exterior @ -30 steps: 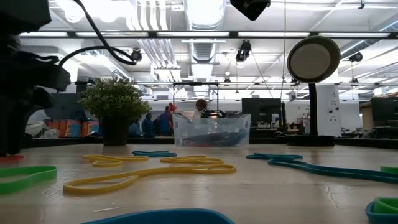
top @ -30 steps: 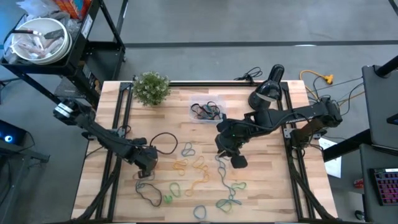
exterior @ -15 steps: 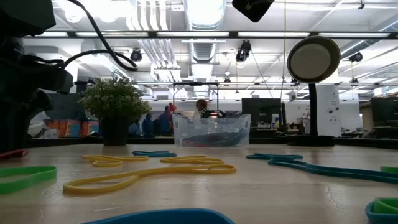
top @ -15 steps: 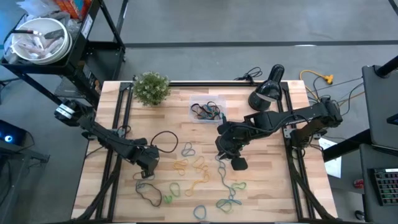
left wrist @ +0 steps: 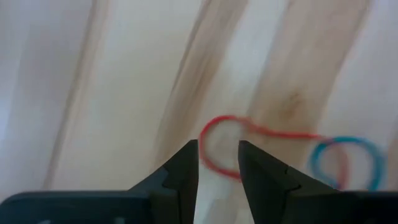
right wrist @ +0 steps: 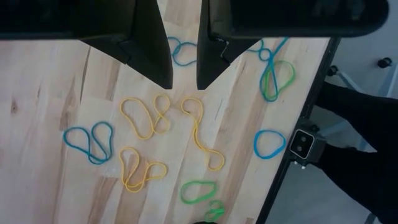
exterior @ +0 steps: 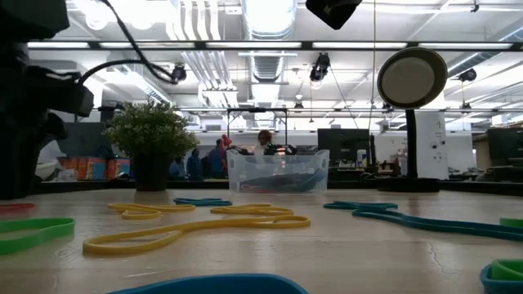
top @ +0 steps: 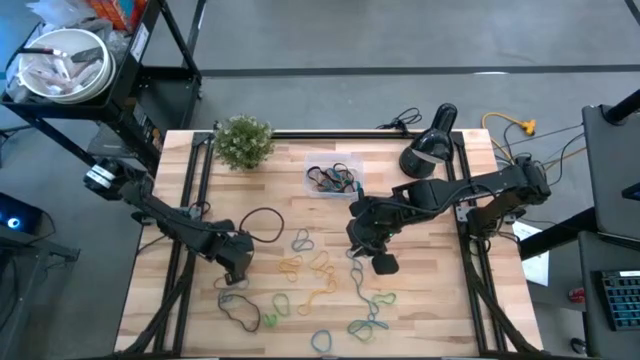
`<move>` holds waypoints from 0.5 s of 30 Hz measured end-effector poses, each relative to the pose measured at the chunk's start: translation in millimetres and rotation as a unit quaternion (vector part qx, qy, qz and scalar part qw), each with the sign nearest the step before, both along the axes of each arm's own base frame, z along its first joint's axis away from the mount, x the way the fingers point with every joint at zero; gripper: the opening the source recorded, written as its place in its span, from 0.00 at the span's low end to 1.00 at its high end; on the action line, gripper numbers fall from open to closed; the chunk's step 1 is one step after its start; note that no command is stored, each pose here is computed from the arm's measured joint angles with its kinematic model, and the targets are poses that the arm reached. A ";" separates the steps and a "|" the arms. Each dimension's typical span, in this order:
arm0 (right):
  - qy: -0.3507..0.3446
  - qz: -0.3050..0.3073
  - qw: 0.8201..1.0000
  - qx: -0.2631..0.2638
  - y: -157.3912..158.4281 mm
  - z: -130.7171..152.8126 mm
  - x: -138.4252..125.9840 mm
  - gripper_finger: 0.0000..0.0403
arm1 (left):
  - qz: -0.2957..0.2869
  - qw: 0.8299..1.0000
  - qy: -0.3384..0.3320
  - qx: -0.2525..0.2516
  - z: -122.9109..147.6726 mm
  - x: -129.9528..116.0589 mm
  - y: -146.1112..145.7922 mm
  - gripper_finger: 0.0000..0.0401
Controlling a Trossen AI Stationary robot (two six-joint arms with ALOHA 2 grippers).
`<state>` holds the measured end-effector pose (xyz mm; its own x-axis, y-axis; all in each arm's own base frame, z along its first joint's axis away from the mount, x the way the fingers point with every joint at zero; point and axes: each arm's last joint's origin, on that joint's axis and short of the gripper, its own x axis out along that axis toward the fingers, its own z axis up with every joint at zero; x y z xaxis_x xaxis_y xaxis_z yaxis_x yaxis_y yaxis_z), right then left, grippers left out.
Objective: Pick and place rubber bands into bin
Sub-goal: Put the red rubberband into the transparent bin
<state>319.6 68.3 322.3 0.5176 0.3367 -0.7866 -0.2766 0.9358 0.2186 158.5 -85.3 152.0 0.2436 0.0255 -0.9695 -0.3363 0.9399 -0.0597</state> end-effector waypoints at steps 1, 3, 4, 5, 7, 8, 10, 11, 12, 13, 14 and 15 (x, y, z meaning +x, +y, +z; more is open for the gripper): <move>0.000 0.001 1.000 -0.001 0.0 -0.3 0.0 0.17 | -0.001 1.000 0.007 0.005 -2.6 -1.4 0.9 0.24; 0.000 0.001 1.000 -0.001 0.0 -0.5 -0.1 0.17 | -0.001 1.000 0.013 0.009 -6.5 -2.1 1.4 0.24; 0.001 0.001 1.000 -0.001 0.0 -0.7 -0.1 0.17 | -0.001 1.000 0.016 0.010 -8.7 -2.8 1.7 0.24; 0.000 0.002 1.000 -0.001 0.0 -0.6 -0.1 0.17 | 0.000 1.000 0.016 0.008 -10.0 -2.7 1.5 0.24; -0.001 0.002 1.000 -0.002 0.0 -0.6 0.0 0.17 | 0.002 1.000 0.017 0.007 -12.0 -3.5 1.9 0.24; -0.001 0.002 1.000 -0.002 0.0 -0.6 0.1 0.17 | 0.002 1.000 0.017 0.007 -12.8 -3.8 2.1 0.24; -0.001 0.002 1.000 -0.002 0.0 -0.9 0.1 0.17 | 0.003 1.000 0.016 0.006 -12.9 -3.4 2.1 0.24; -0.001 0.002 1.000 -0.002 0.0 -1.0 0.1 0.17 | 0.005 1.000 0.017 0.003 -13.0 -3.2 2.4 0.24; -0.001 0.002 1.000 -0.002 0.0 -0.9 0.2 0.17 | 0.007 1.000 0.019 -0.001 -13.0 -3.1 2.7 0.24; -0.001 0.002 1.000 -0.002 0.0 -0.9 0.2 0.17 | 0.008 1.000 0.022 -0.005 -13.2 -2.9 3.2 0.23; -0.002 0.002 1.000 -0.003 0.0 -0.9 0.2 0.17 | 0.009 1.000 0.025 -0.011 -13.6 -2.8 3.6 0.21; -0.003 0.000 1.000 -0.004 -0.1 -0.8 0.4 0.17 | 0.011 0.999 0.028 -0.016 -14.1 -2.9 4.1 0.19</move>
<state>320.0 68.1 321.5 0.5227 0.3305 -0.7859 -0.2785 0.9374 0.2090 155.6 -81.2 137.9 0.1892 -0.0008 -0.9819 -0.3598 0.9304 -0.0701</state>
